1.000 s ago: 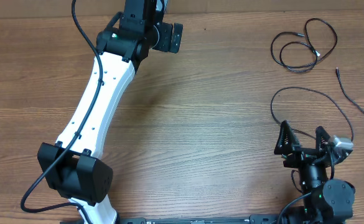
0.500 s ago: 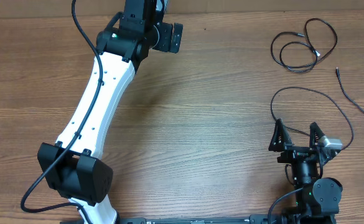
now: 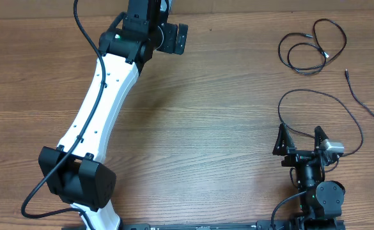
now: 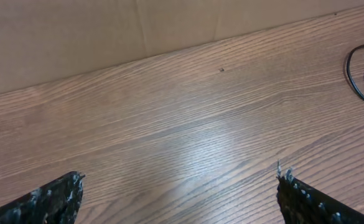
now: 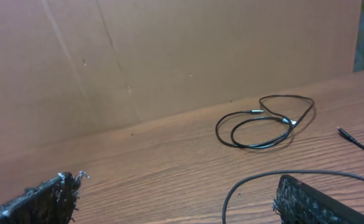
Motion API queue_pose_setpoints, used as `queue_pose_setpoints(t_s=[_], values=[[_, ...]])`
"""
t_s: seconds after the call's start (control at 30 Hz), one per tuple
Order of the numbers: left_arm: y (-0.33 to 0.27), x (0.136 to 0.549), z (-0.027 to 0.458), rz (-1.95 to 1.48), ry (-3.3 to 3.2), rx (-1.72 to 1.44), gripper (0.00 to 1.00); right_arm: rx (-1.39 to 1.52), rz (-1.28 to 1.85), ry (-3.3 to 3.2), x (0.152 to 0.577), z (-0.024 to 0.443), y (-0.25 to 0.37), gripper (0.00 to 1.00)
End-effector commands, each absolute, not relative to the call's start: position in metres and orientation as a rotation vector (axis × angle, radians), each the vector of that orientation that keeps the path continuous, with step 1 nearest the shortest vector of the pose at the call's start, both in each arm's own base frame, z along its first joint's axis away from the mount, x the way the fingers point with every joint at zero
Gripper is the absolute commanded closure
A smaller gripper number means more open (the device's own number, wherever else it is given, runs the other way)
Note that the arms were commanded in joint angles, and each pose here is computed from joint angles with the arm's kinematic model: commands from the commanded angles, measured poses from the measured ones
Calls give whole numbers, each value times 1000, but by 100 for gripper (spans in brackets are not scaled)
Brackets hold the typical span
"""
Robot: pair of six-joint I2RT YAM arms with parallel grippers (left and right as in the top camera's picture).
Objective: Untangle cables
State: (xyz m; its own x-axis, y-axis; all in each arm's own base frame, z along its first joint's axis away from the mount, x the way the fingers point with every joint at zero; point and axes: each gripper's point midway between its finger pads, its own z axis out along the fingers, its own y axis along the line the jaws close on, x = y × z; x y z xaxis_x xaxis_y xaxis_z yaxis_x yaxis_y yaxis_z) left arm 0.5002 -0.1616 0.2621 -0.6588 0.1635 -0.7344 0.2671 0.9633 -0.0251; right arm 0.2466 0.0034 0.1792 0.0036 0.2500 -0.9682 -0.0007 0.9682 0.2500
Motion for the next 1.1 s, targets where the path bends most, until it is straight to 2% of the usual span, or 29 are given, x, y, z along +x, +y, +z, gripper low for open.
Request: queue_pose_setpoints(t_s=[0.0, 0.53, 1.07], values=[[-161, 499, 279, -188, 2268, 286, 0, 170, 174, 1581, 246, 171, 4, 0], [-161, 499, 279, -188, 2268, 286, 1, -35, 58, 1595, 246, 169, 13, 0], [-161, 499, 279, -188, 2268, 286, 0, -39, 53, 1594, 246, 170, 13, 0]])
